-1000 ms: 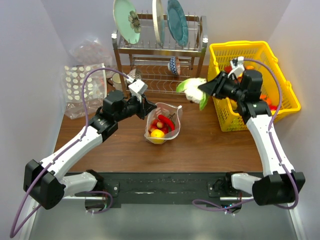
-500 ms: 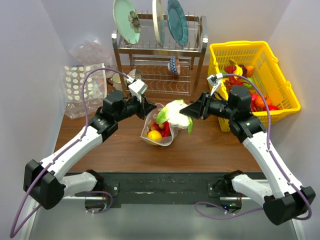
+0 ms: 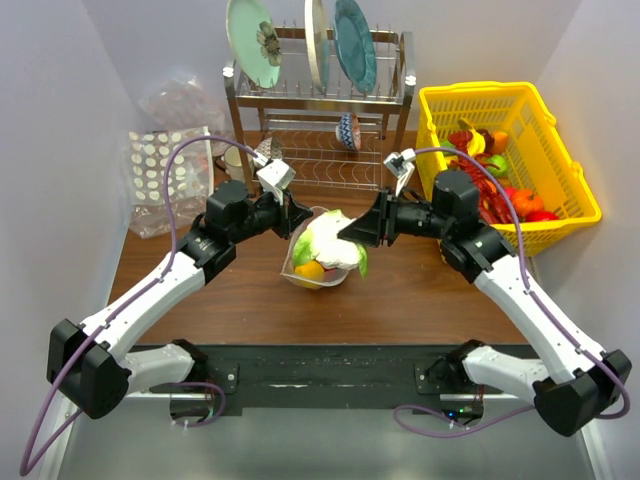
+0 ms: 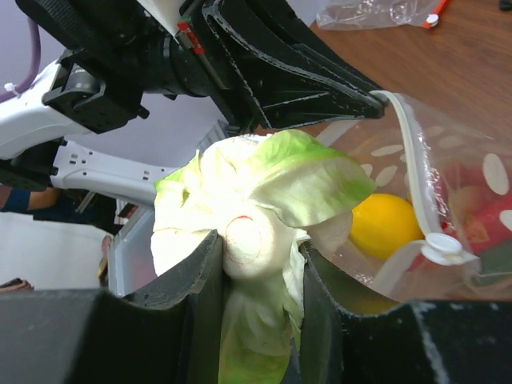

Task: Place the food in the zip-top bag and seal the zipper
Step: Place the fake vegetable in the zipper food storage bag.

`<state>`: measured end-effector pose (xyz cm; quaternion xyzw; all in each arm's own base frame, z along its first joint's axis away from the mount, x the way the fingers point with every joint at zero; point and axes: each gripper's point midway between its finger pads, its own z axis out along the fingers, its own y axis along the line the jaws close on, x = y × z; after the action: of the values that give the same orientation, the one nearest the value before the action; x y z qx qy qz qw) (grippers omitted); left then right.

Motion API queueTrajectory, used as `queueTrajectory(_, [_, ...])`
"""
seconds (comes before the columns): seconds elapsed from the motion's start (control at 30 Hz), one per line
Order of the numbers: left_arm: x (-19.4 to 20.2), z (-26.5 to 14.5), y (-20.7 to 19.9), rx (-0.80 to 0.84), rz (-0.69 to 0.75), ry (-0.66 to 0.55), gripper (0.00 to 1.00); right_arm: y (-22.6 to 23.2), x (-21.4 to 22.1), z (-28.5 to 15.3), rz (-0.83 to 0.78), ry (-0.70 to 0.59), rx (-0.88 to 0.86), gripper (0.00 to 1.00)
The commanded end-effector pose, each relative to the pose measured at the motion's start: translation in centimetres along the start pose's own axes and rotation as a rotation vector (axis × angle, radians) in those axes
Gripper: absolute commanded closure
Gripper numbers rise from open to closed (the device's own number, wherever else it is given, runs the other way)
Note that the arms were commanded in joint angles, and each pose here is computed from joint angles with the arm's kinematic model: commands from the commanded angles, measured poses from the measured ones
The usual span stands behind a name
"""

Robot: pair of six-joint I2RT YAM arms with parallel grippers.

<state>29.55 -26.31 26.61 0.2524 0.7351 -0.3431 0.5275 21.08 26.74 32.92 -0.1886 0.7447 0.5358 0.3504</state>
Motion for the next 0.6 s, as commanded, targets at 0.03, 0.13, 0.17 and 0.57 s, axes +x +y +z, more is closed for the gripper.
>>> queueTrajectory(0.03, [-1.6,-0.3,0.0,-0.003,0.030,-0.051,1.00,0.1,-0.7,2.2,-0.064,-0.010,0.024,0.94])
queueTrajectory(0.13, [-1.6,-0.3,0.0,-0.001,0.029,-0.050,1.00,-1.8,0.0,3.3,-0.059,0.012,0.113,0.94])
queueTrajectory(0.17, [-1.6,-0.3,0.0,-0.003,0.030,-0.051,1.00,-2.4,0.0,3.4,-0.052,0.011,0.140,0.94])
queueTrajectory(0.57, [-1.5,-0.2,-0.2,0.009,0.024,-0.048,1.00,-10.2,-1.4,1.9,-0.008,-0.098,0.571,0.89])
